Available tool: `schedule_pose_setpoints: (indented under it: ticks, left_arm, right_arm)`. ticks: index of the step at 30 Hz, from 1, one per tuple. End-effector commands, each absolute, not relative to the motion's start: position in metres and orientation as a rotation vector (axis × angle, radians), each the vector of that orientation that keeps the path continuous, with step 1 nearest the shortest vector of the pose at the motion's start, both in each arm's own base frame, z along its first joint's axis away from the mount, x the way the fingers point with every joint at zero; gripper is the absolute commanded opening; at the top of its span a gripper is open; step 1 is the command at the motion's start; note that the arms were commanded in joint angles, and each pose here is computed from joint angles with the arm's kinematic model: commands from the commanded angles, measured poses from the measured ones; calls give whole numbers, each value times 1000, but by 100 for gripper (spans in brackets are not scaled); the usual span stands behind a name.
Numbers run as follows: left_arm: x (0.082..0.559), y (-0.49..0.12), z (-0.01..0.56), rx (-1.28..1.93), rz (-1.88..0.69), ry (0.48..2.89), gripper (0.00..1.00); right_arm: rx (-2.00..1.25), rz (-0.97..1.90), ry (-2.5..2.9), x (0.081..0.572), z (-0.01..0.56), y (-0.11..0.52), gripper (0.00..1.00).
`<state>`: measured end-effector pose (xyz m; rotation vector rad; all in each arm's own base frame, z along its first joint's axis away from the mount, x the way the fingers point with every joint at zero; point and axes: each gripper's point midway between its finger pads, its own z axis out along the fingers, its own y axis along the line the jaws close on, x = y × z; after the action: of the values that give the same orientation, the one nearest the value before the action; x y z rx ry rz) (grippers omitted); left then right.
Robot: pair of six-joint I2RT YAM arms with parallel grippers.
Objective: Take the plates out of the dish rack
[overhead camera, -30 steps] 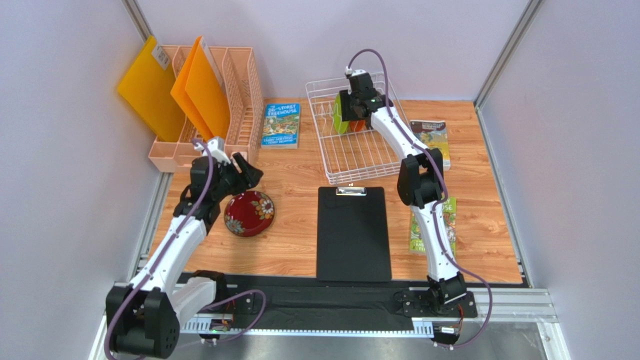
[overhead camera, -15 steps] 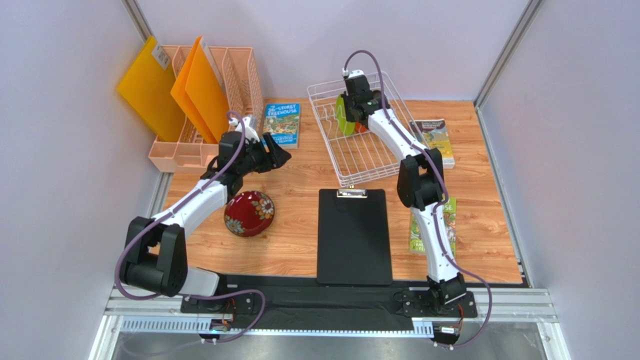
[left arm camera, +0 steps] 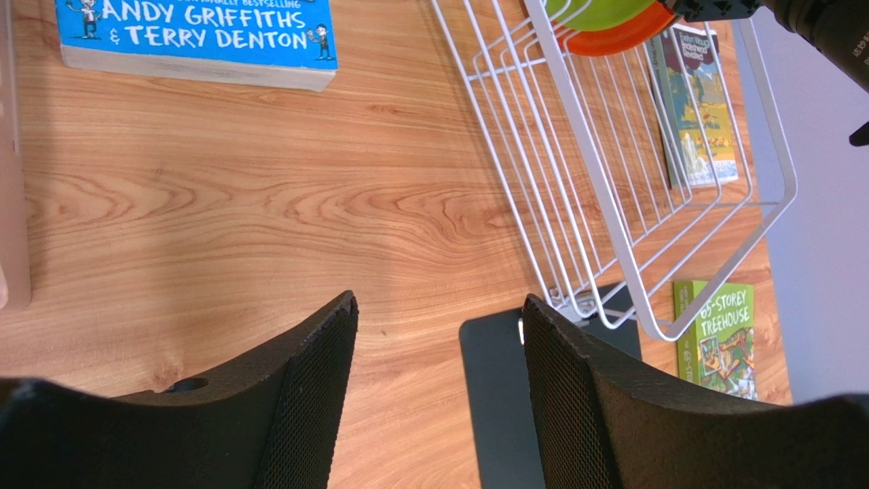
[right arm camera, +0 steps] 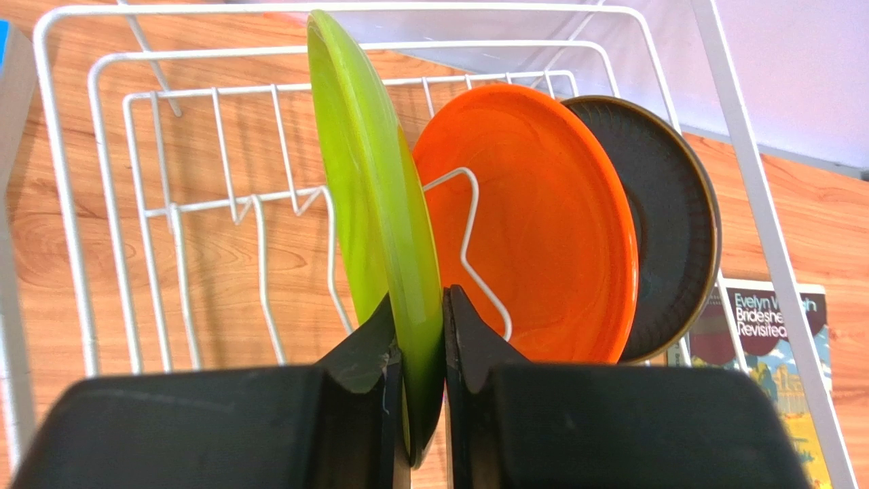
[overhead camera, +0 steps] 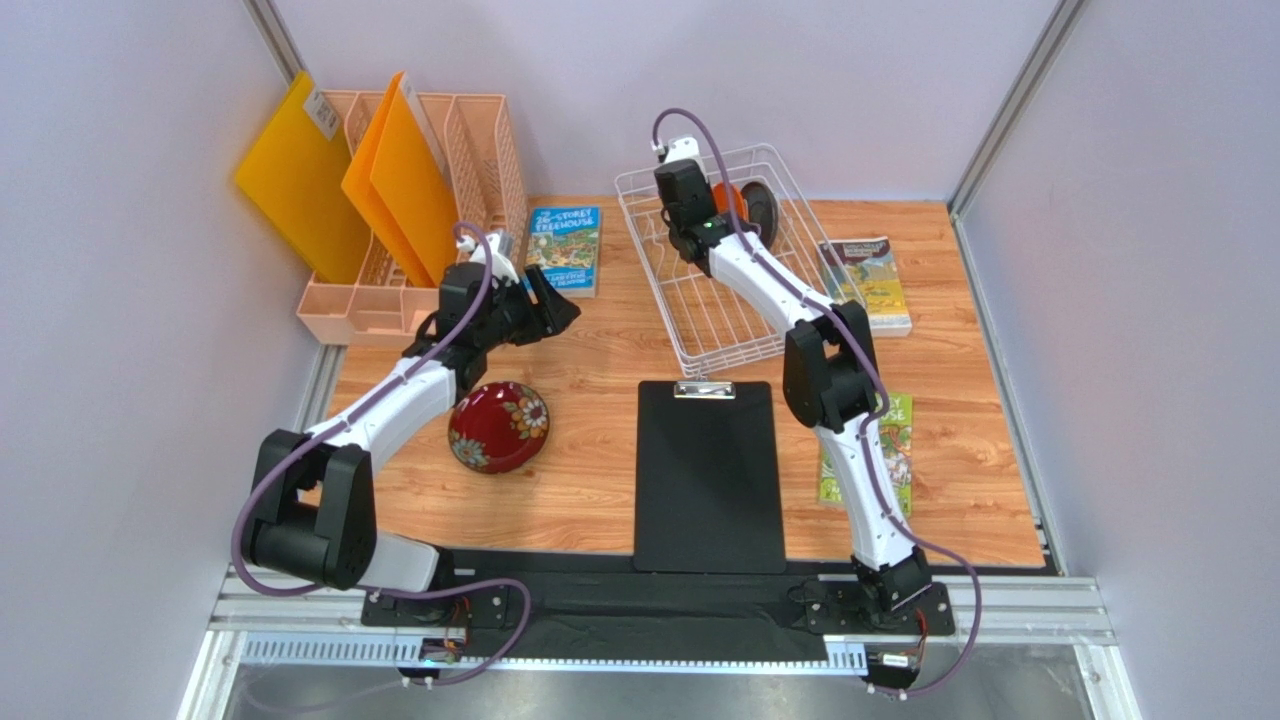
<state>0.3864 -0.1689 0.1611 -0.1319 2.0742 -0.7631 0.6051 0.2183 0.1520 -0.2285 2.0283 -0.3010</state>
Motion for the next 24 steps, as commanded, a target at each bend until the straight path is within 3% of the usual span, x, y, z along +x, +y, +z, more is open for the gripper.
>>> schedule_pose_setpoints:
  ticks: [1, 7, 13, 24]
  left_arm:
    - [395, -172, 185, -98, -765, 2000, 67]
    - [394, -176, 190, -78, -794, 1980, 67]
    - [397, -193, 207, -31, -919, 1909, 68]
    - [400, -231, 231, -5, -1238, 1767, 68]
  right_arm:
    - [-41, -365, 1825, 603, 247, 193, 0]
    - [-3, -242, 1777, 564, 297, 184, 0]
    - [-82, -38, 1895, 518, 291, 200, 0]
    - [-222, 783, 2057, 412, 259, 286, 0]
